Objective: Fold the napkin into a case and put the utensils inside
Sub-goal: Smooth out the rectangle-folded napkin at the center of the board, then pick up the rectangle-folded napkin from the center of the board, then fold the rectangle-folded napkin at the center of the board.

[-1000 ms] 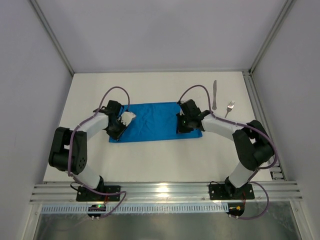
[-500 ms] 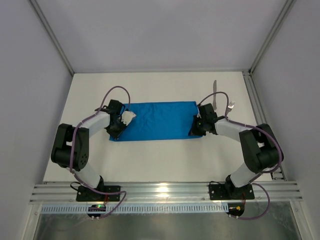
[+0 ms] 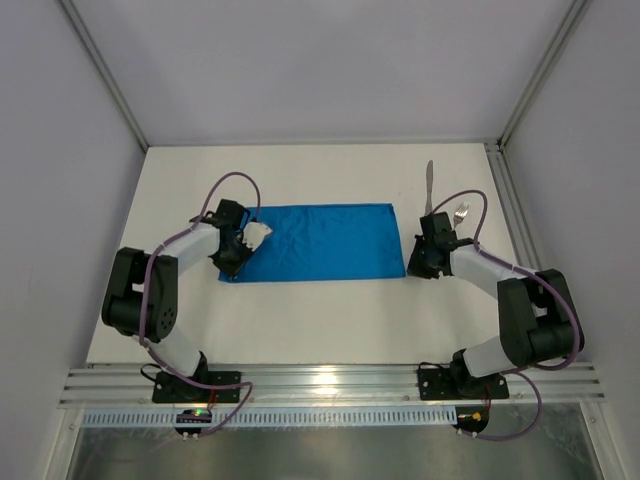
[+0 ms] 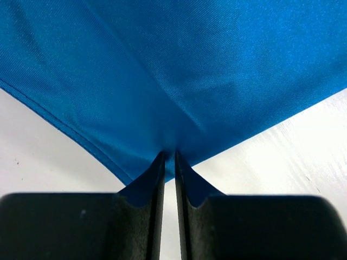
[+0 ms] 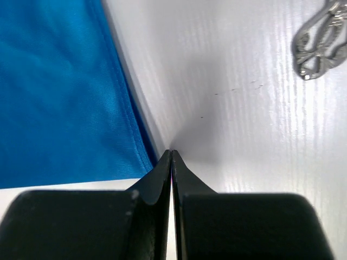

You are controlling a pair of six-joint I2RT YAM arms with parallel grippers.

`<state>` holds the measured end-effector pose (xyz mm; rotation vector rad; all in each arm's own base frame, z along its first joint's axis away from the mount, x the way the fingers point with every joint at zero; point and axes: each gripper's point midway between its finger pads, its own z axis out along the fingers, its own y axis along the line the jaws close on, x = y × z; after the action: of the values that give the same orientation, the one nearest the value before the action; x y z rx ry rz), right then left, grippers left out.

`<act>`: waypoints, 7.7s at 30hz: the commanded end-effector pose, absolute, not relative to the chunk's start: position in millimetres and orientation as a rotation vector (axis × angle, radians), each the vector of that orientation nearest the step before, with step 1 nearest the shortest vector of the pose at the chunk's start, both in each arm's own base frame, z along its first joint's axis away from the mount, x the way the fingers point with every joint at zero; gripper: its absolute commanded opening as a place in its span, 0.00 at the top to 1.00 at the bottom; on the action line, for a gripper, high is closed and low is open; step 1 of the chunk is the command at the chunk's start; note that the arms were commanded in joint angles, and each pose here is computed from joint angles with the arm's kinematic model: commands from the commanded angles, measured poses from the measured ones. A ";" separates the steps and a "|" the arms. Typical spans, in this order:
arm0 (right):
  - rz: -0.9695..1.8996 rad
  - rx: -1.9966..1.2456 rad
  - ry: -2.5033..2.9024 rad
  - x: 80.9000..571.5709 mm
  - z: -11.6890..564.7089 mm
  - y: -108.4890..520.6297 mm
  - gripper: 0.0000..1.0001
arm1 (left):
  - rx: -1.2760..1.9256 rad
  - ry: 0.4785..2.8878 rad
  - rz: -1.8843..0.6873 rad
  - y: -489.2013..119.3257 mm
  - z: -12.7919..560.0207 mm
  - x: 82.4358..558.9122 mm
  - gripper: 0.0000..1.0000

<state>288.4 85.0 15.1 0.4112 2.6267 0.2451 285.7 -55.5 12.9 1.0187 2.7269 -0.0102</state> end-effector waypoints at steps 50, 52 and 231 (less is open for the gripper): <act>0.791 -0.478 2.632 273.8 16.1 348.5 0.96 | 0.852 2.900 -0.029 -25.9 -5.7 276.2 0.81; 0.771 -0.405 2.645 276.7 16.4 328.2 0.96 | 0.852 2.898 -0.028 -24.9 -6.3 275.9 0.81; 0.928 -0.927 2.177 278.8 166.8 511.4 0.38 | 0.431 2.781 -0.286 -20.9 50.6 352.0 0.73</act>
<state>271.0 512.8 62.7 -0.9415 2.3951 0.8602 346.7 -32.0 24.0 0.4101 2.8337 -0.3837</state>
